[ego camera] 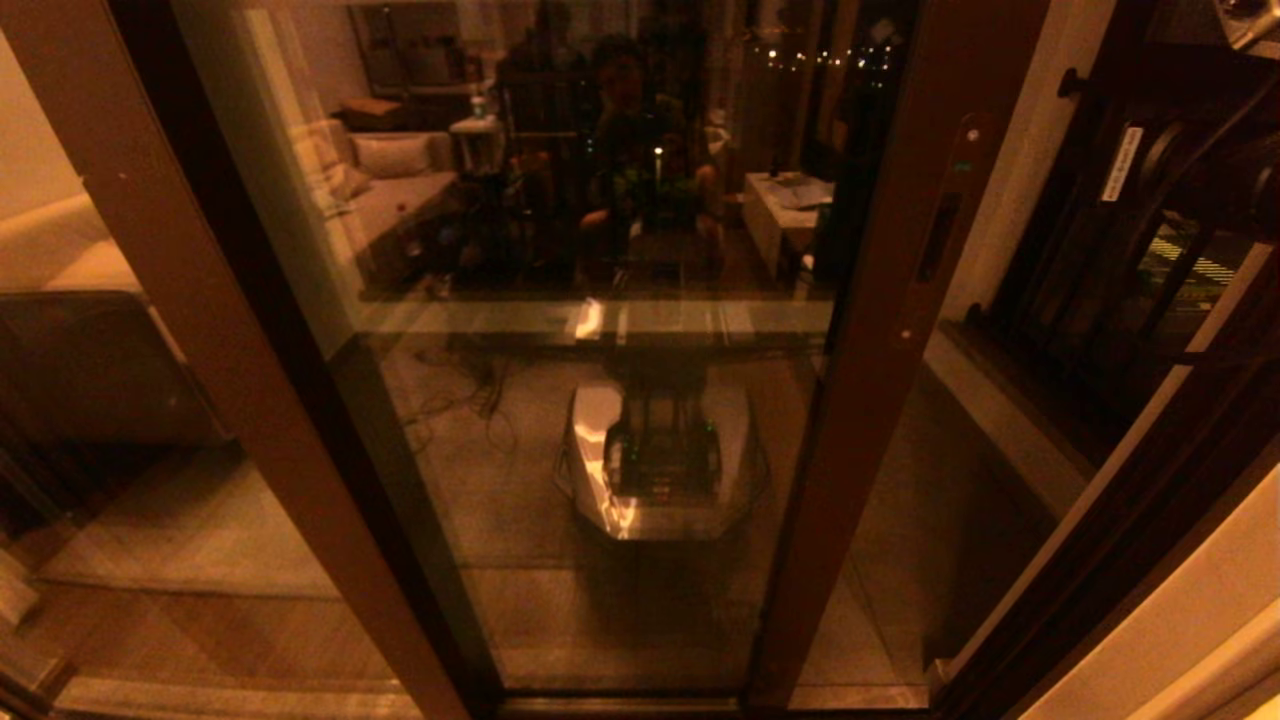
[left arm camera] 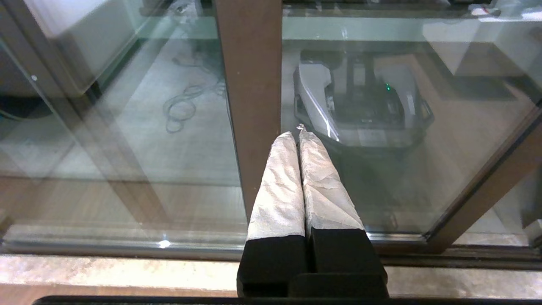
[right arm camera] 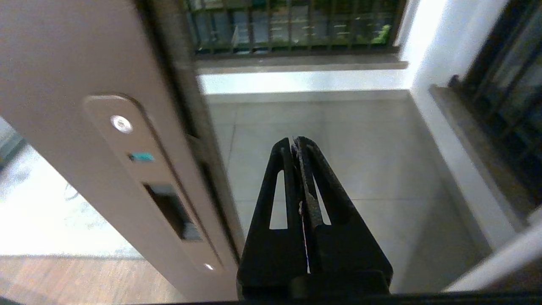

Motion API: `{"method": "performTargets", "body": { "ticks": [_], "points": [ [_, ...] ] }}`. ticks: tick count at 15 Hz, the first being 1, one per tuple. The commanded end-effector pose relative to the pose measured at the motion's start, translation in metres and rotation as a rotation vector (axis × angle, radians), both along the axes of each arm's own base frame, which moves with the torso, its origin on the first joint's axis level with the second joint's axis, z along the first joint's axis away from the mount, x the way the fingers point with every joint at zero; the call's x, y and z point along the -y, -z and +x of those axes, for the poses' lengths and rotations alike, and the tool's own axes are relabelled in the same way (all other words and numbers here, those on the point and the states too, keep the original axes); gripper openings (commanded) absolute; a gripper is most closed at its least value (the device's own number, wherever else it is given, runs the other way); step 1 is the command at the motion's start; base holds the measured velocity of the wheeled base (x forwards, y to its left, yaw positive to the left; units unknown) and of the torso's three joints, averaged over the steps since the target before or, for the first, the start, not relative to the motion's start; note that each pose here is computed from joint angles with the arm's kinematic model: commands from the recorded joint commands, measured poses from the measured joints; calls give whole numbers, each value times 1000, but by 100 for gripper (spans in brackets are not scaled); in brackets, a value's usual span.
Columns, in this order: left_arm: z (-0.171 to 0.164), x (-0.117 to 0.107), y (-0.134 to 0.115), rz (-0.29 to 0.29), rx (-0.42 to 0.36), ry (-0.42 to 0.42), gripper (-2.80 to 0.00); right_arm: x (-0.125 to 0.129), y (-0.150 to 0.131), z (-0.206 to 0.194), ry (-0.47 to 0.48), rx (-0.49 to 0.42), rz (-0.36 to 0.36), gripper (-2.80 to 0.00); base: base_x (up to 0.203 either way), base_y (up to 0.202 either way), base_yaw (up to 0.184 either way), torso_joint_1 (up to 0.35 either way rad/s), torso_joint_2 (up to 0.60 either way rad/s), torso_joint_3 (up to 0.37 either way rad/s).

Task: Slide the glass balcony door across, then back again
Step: Open the slid door

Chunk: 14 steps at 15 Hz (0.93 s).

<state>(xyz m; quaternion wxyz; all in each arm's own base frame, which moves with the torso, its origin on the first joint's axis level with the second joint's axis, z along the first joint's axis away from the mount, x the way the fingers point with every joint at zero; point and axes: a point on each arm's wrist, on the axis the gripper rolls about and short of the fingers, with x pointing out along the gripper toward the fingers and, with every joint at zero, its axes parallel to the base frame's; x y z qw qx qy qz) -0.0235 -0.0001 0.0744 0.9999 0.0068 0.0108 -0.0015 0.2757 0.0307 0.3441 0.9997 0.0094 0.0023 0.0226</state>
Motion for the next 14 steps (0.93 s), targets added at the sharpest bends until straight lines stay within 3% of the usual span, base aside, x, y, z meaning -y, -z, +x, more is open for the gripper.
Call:
{"method": "performTargets", "body": {
  "ticks": [1, 5, 14],
  "points": [
    [0, 0, 0, 0, 2, 0, -280, -4, 15, 30, -2, -48, 0, -280, 0, 0, 0, 0, 0, 0],
    [0, 0, 0, 0, 2, 0, -280, -13, 15, 46, -19, -44, 0, -280, 0, 0, 0, 0, 0, 0],
    [0, 0, 0, 0, 2, 0, -280, -44, 11, 40, -62, -27, -4, -280, 0, 0, 0, 0, 0, 0]
  ]
}}
